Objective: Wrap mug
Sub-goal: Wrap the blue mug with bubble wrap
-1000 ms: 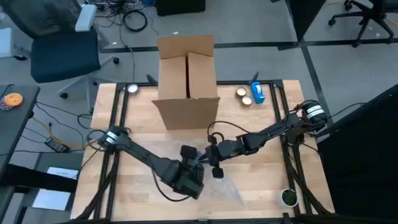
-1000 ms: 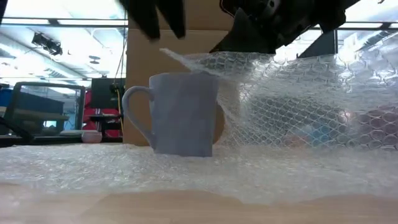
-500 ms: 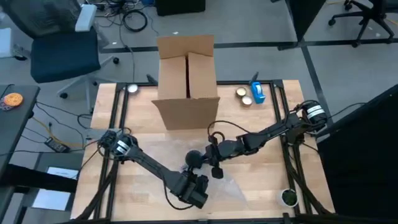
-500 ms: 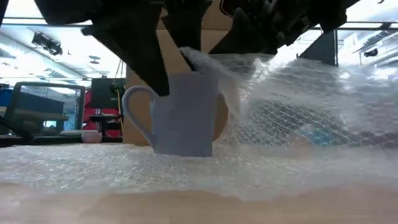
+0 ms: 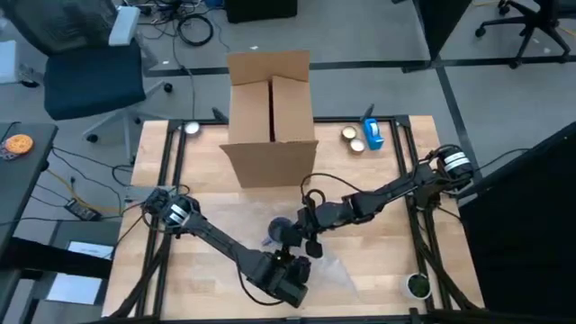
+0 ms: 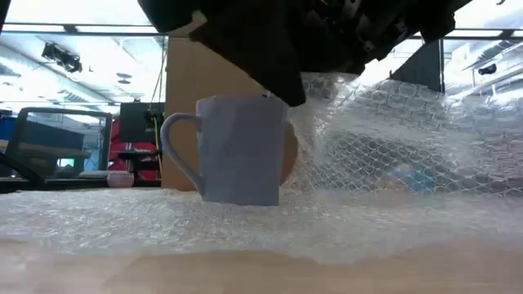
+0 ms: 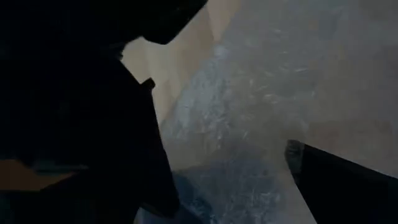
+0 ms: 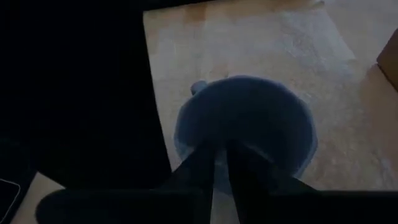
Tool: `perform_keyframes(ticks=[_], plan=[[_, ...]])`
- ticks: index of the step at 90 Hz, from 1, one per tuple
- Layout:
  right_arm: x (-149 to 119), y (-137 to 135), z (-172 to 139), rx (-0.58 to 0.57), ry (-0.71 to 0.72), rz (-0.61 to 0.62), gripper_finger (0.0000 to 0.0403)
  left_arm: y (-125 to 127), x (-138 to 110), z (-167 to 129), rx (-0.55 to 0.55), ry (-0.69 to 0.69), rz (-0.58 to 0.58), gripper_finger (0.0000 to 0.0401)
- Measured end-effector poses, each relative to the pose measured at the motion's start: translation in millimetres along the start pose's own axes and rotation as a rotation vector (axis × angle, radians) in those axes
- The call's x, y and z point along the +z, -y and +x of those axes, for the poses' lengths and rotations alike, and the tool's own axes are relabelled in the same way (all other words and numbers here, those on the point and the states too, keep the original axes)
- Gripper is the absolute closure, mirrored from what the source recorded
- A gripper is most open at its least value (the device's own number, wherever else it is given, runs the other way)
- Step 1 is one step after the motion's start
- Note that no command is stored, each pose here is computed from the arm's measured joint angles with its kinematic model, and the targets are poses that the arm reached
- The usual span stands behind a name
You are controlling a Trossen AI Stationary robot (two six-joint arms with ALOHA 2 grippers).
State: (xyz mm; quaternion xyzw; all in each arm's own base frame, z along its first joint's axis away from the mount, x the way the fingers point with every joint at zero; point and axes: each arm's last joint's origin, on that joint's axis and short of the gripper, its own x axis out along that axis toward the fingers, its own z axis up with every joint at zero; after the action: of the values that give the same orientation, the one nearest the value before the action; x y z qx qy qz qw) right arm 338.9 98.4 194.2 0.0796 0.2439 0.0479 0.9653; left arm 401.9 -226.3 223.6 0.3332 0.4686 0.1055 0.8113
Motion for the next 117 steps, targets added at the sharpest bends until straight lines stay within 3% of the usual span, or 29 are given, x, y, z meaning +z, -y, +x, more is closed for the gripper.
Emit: perform_keyframes(ticks=[22, 45, 64, 80, 91, 117], plan=[[10.7, -1.3, -15.3, 0.002, 0.009, -0.003, 0.038, 17.5, -2.8, 21.8, -0.014, -0.046, 0.075, 0.0123], [27.0, -4.3, -39.6, 0.011, 0.055, -0.008, 0.038, 20.1, -5.5, 30.1, 0.01, -0.077, 0.108, 0.0267], [42.2, -11.2, -64.7, 0.035, 0.125, -0.02, 0.038, 4.9, 2.5, 13.9, 0.035, -0.064, 0.094, 0.039], [47.1, -18.7, -76.8, 0.051, 0.159, -0.023, 0.038, -20.2, 0.8, -10.5, 0.089, -0.144, 0.003, 0.0394], [45.7, -22.6, -77.5, 0.065, 0.153, -0.029, 0.038, -37.0, -4.6, -23.1, 0.121, -0.208, -0.126, 0.04], [42.2, -26.3, -76.9, 0.074, 0.13, -0.016, 0.038, -32.3, -4.1, -24.5, -0.104, -0.292, -0.364, 0.04]])
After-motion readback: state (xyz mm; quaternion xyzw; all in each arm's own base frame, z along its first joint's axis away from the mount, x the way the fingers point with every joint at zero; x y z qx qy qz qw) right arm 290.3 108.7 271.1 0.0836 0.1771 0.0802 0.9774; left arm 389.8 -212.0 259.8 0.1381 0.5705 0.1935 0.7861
